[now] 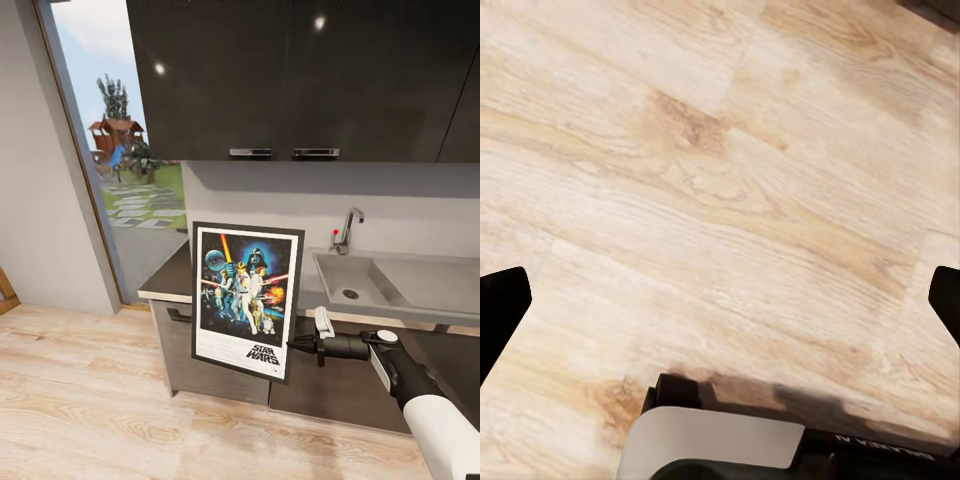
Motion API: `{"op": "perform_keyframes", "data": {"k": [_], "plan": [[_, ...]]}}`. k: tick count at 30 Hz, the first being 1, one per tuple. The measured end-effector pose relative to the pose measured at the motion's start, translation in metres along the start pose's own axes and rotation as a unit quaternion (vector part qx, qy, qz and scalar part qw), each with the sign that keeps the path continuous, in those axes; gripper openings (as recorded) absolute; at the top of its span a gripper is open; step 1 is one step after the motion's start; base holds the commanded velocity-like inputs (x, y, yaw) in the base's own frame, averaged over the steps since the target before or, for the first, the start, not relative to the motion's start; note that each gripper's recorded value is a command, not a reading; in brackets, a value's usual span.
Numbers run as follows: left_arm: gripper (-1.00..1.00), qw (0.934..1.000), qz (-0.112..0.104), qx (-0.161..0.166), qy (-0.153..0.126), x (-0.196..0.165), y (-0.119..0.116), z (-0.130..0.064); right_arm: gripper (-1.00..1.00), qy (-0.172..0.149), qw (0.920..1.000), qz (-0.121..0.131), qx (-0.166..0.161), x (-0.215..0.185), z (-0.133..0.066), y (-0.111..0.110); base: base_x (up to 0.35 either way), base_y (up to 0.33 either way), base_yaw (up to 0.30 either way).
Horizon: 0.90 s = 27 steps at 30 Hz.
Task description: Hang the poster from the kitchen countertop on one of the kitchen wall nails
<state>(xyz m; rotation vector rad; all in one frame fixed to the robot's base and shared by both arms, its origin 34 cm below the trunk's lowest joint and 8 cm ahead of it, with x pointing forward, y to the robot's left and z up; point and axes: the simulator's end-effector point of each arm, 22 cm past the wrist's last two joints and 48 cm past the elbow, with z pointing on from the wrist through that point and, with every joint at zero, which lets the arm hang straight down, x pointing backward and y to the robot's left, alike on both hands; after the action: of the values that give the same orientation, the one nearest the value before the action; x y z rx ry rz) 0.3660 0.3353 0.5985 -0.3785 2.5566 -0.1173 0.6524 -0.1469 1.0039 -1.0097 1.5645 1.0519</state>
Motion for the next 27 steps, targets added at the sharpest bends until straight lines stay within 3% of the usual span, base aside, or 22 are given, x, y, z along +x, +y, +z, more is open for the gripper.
{"op": "perform_keyframes", "data": {"k": [27], "plan": [[1.00, 1.0000, 0.000, -0.001, 0.000, -0.012, -0.003, -0.030, -1.00, 0.000, 1.0000, 0.001, 0.000, -0.030, -0.007, 0.010, 0.000, 0.000, 0.000]]}}
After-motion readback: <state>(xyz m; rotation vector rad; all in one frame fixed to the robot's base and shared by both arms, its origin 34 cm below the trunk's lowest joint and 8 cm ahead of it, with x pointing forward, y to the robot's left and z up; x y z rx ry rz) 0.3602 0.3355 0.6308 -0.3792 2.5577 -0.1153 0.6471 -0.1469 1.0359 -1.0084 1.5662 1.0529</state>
